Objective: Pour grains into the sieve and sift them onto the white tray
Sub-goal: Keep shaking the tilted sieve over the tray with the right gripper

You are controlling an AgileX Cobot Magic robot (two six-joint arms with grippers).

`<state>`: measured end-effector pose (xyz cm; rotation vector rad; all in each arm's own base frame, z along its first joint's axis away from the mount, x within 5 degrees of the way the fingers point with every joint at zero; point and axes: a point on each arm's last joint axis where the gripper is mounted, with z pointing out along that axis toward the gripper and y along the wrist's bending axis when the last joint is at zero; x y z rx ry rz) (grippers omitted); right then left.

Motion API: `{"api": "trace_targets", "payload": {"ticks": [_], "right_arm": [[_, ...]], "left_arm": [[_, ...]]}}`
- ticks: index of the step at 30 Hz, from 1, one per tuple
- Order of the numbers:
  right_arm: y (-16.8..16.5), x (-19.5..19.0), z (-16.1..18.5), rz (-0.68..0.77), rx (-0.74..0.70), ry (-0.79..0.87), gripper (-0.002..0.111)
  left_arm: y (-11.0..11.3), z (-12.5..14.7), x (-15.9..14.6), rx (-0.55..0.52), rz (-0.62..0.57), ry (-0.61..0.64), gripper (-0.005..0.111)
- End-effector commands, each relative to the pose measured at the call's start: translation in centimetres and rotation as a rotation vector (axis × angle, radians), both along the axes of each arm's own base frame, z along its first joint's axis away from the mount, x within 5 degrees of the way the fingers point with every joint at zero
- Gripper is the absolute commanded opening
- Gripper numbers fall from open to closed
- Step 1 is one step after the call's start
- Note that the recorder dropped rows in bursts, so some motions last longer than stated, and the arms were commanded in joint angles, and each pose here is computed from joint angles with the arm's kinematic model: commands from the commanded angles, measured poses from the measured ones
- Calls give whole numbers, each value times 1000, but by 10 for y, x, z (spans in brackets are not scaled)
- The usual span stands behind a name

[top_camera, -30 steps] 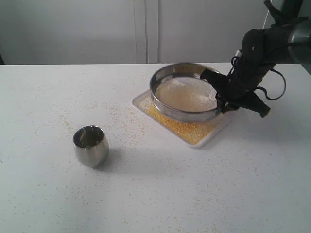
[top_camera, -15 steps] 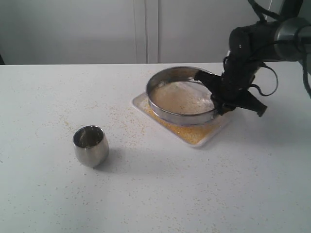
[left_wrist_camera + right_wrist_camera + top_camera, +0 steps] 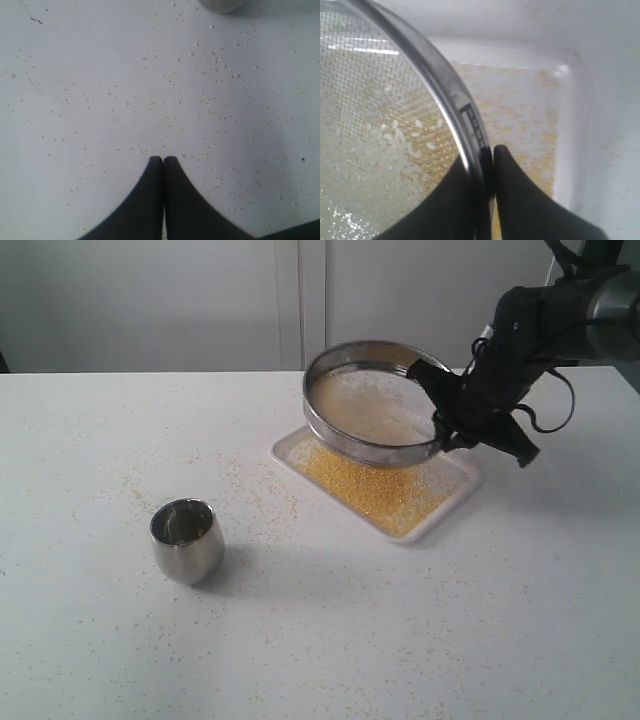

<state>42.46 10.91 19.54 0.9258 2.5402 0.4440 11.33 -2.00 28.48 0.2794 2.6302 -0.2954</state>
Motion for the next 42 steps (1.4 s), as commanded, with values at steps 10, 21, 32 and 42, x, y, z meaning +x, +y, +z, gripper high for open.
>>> {"api": "trace_targets", "payload": {"ticks": [10, 21, 32, 42], "right_arm": [[-1, -1, 10, 25, -25, -12, 0], [6, 4, 14, 14, -5, -90, 0], [6, 2, 14, -25, -28, -69, 0], [8, 3, 13, -63, -16, -77, 0]], "left_arm": [[0, -1, -2, -4, -3, 6, 0], [0, -1, -2, -4, -3, 6, 0], [0, -1, -2, -4, -3, 6, 0], [0, -1, -2, -4, -3, 6, 0]]}}
